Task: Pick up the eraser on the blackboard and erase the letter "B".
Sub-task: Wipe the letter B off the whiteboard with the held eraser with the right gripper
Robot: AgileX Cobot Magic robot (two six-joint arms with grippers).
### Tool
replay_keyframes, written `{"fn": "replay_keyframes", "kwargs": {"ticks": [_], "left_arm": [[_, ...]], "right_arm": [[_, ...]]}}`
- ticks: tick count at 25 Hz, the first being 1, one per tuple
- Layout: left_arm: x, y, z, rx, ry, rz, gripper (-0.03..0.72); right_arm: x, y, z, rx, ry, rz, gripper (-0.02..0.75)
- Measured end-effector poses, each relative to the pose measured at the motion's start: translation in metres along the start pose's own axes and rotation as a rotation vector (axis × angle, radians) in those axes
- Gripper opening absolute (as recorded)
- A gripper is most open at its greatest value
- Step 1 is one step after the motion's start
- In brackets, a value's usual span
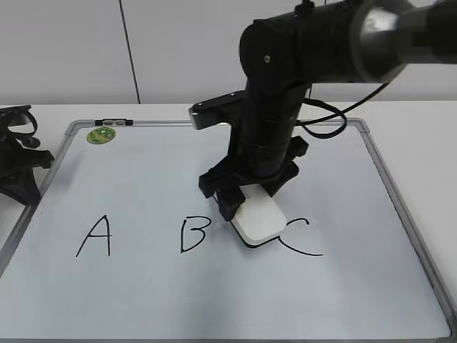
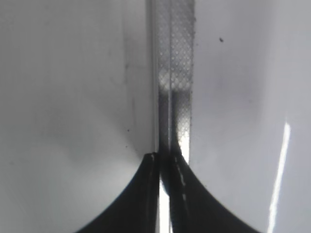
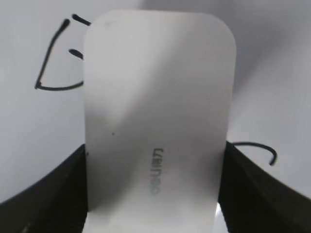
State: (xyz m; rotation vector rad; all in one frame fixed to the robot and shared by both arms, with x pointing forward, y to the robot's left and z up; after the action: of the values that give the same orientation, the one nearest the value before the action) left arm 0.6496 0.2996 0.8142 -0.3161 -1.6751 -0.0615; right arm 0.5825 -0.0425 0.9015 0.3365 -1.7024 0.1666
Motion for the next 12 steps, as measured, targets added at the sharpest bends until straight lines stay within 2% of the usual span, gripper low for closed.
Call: {"fn": "replay_keyframes", "kwargs": {"ticks": [4, 12], "left_arm": [[0.000, -0.001, 0.000, 0.001, -0.001, 0.003, 0.025], [0.000, -0.001, -0.001, 0.005, -0.004, 0.009, 0.025]], "right_arm": [[-0.014, 0.014, -0.013, 0.021, 0.031, -0.028, 0.531], [-0.042, 0.031, -0.014, 0.105, 0.089, -0.019, 0.531]]}}
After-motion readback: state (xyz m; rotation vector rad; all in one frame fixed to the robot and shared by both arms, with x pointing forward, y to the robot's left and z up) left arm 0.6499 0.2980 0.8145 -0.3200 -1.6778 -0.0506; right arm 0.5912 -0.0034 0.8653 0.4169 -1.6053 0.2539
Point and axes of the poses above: a point on each arm's last joint axis where the gripper is mounted, x pointing back along that axis away from the gripper, y along the wrist's bending axis when the last joint is at zero, z = x × y, the point moved 8 cm from there along -x, pointing out along that axis toward the gripper, and after that the axes turned 15 degrees about -x, right-handed, at the moved point
